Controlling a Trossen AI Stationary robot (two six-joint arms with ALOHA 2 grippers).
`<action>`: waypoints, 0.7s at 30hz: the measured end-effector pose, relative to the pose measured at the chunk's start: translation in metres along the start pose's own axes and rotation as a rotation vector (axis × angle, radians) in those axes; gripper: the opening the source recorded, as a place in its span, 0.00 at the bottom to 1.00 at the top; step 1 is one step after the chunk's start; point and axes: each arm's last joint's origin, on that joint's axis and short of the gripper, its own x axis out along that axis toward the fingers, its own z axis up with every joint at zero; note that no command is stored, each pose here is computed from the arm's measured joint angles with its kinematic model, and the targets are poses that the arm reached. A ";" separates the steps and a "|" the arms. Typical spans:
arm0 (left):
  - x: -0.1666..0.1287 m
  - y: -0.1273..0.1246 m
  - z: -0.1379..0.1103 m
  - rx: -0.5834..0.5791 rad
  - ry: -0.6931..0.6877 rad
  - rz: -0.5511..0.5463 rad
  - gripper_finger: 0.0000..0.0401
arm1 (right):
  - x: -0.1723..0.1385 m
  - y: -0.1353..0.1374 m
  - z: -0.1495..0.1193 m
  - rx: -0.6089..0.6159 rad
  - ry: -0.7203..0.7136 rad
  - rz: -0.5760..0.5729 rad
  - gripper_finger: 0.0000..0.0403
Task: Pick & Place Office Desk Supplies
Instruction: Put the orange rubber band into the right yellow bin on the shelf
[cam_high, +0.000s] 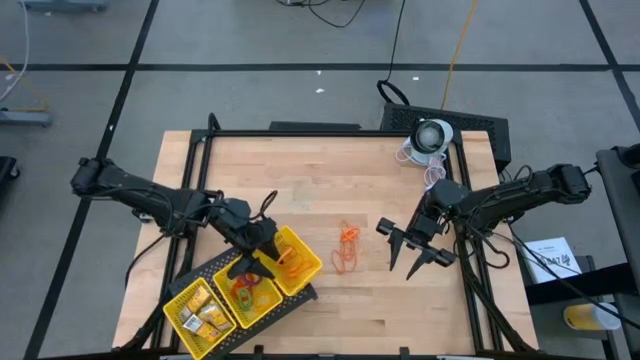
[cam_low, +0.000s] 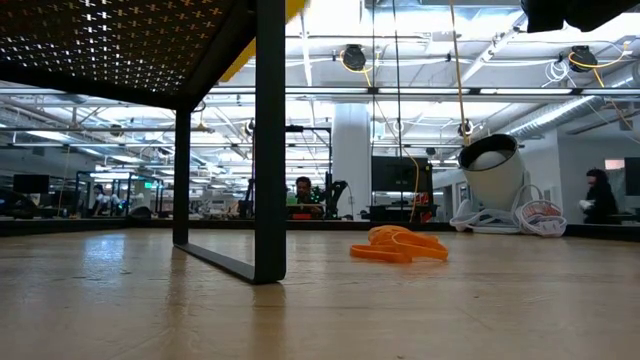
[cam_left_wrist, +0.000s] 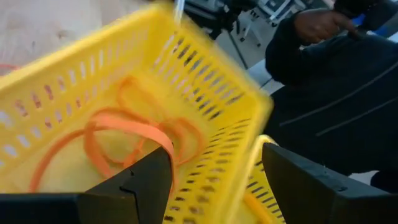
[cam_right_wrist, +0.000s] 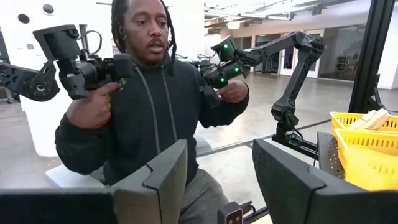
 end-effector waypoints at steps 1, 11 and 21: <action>-0.002 -0.002 0.000 0.004 -0.007 -0.005 0.63 | 0.000 0.000 0.000 -0.003 0.000 0.000 0.43; -0.025 -0.014 0.003 0.069 -0.098 0.051 0.64 | 0.000 0.000 0.000 -0.008 0.000 -0.001 0.43; -0.032 -0.027 0.023 -0.005 0.007 0.209 0.64 | 0.000 -0.001 0.000 -0.031 -0.004 -0.033 0.43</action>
